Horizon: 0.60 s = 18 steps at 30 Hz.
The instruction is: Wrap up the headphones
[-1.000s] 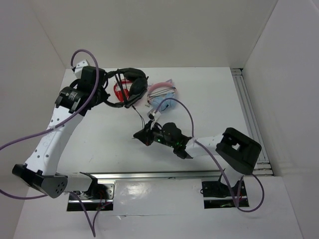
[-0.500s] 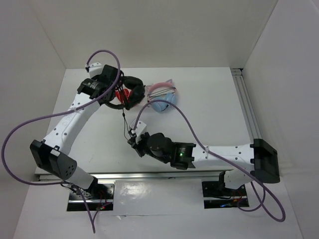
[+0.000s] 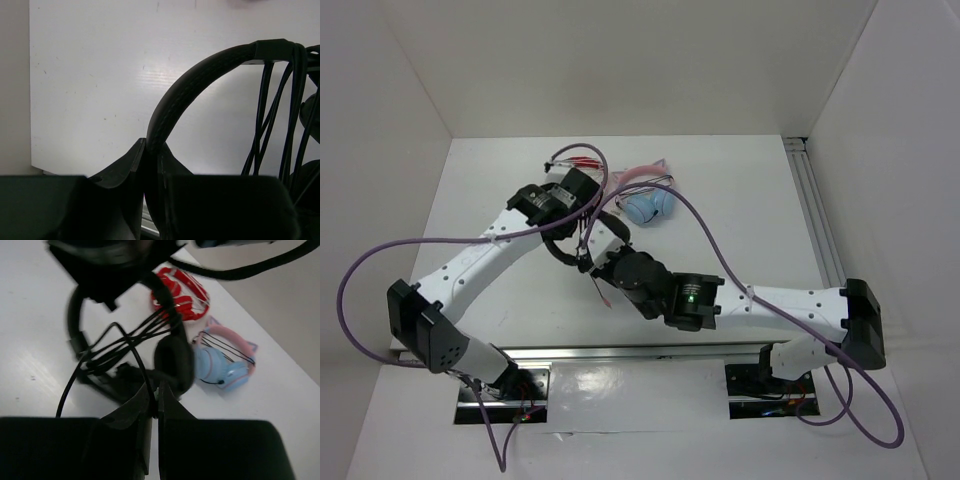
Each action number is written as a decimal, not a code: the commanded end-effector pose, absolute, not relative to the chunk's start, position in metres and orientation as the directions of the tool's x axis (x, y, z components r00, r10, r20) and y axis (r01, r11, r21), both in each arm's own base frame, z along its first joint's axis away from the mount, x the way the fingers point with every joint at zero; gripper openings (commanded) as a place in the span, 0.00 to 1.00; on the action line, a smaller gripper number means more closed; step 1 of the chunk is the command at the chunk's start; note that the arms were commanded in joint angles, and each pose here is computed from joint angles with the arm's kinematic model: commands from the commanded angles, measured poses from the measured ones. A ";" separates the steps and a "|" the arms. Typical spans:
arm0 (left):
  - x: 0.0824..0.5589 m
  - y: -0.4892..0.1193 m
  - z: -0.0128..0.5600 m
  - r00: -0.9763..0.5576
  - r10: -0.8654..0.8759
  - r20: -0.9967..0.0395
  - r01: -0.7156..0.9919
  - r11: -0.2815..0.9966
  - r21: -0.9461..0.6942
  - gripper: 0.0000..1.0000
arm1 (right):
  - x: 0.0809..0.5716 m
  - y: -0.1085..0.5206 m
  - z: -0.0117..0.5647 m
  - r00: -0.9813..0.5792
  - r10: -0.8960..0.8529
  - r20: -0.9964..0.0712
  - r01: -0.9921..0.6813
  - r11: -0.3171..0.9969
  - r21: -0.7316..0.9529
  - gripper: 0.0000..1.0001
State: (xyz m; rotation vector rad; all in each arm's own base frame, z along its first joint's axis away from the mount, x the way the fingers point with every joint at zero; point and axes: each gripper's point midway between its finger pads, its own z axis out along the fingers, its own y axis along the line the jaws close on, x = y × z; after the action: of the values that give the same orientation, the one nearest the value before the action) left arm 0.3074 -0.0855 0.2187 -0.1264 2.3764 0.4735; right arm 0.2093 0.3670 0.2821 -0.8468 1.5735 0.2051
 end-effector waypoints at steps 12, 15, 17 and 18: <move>0.235 -0.150 0.211 -0.786 0.318 -0.530 0.257 0.948 0.188 0.00 | 0.282 0.275 0.308 0.090 -0.518 -0.851 -0.278 0.807 -0.521 0.00; 0.225 -0.161 0.198 -0.788 0.381 -0.483 0.333 0.925 0.185 0.00 | 0.295 0.271 0.300 0.092 -0.534 -0.840 -0.307 0.788 -0.534 0.00; 0.221 -0.165 0.191 -0.795 0.397 -0.459 0.356 0.918 0.178 0.00 | 0.307 0.263 0.297 0.074 -0.533 -0.843 -0.308 0.792 -0.528 0.00; 0.220 -0.168 0.187 -0.795 0.411 -0.446 0.367 0.912 0.185 0.00 | 0.310 0.262 0.294 0.071 -0.539 -0.840 -0.320 0.785 -0.531 0.00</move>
State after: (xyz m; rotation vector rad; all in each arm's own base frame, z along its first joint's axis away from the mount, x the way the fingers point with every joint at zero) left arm 0.2438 -0.1529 0.1979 0.3523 2.5381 0.1546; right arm 0.2820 0.2875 0.2757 -0.8209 1.5361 -0.1488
